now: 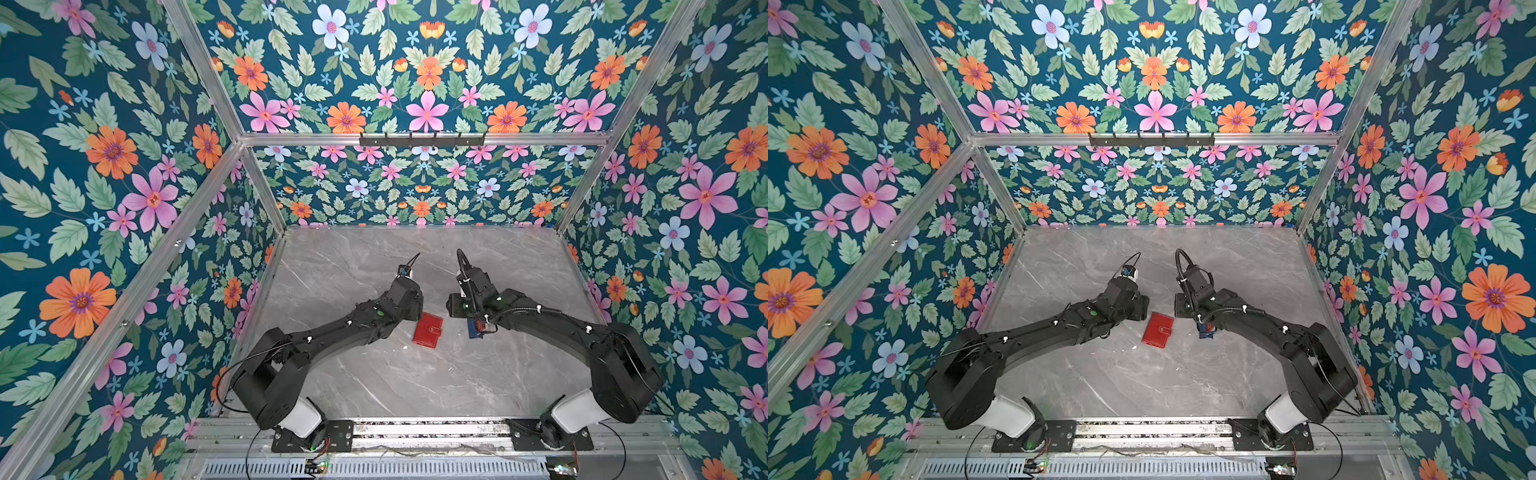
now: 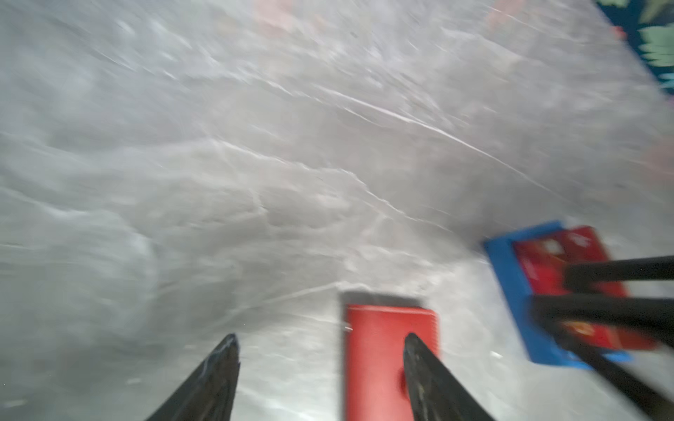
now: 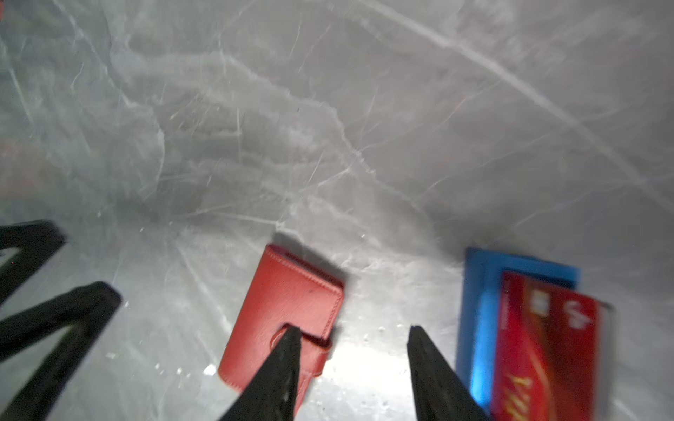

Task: Insert credit cards into a card holder
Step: Reset both arms

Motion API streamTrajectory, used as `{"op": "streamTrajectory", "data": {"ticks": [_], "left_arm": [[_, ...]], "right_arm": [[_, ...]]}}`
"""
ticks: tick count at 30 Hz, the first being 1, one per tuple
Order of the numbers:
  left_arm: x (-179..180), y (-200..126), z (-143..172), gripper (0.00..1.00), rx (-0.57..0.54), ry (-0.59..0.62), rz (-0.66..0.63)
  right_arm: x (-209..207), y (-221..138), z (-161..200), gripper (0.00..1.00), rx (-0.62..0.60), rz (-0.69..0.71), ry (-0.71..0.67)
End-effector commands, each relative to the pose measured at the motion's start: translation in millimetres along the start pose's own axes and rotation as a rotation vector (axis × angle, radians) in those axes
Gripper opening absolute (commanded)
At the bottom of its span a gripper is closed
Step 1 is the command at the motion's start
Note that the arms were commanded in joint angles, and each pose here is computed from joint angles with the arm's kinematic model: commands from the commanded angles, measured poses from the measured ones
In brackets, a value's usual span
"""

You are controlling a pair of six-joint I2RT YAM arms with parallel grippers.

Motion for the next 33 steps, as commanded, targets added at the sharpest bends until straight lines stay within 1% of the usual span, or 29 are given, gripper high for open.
{"op": "streamTrajectory", "data": {"ticks": [1,5,7,10,14,16,20,22,25,27,30,33], "left_arm": [[29.7,-13.2,-16.9,0.75,-0.121,0.098,-0.259],[50.6,-30.3,-29.7,0.76,-0.237,0.151,-0.415],[61.6,-36.5,-33.2,0.78,-0.288,0.160,-0.479],[80.1,-42.6,-37.4,0.77,-0.344,0.147,-0.544],[109.2,-48.1,-38.8,0.77,-0.417,0.113,-0.644],[121.8,-48.4,-36.8,0.77,-0.442,0.114,-0.694],[145.8,-44.0,-32.5,0.77,-0.463,0.118,-0.780],[157.2,-39.5,-30.9,0.77,-0.461,0.108,-0.793],[172.8,-31.7,-25.9,0.77,-0.436,0.089,-0.807],[184.6,-27.4,-19.0,0.78,-0.417,0.066,-0.812],[202.1,-22.7,-13.0,0.80,-0.382,0.010,-0.796],[219.8,-19.7,-5.5,0.90,-0.350,-0.054,-0.761]], "right_arm": [[-22.8,-17.5,-16.4,0.51,-0.143,0.221,-0.080],[-39.9,-42.8,-35.4,0.53,-0.323,0.371,-0.133],[-50.6,-52.6,-43.3,0.54,-0.398,0.427,-0.138],[-74.5,-61.6,-52.0,0.54,-0.475,0.478,-0.101],[-111.8,-69.6,-56.7,0.55,-0.544,0.556,-0.029],[-129.6,-70.6,-55.9,0.56,-0.573,0.590,0.005],[-162.1,-66.1,-45.8,0.59,-0.595,0.660,0.052],[-177.3,-61.0,-38.8,0.61,-0.588,0.681,0.070],[-196.1,-53.4,-30.5,0.65,-0.553,0.678,0.114],[-204.4,-51.0,-27.0,0.65,-0.526,0.651,0.155],[-218.7,-42.5,-18.9,0.67,-0.494,0.575,0.214],[-232.1,-32.5,-13.4,0.70,-0.445,0.482,0.276]]}}
Point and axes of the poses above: each gripper's point midway between its finger pads, its own y axis out along the fingers, its own x axis along the line the jaws close on, z = x × y, the point moved 7 cm from there along -y, back along the fingers, and after that the axes turned 2 degrees about -y, right-handed, at the moved point
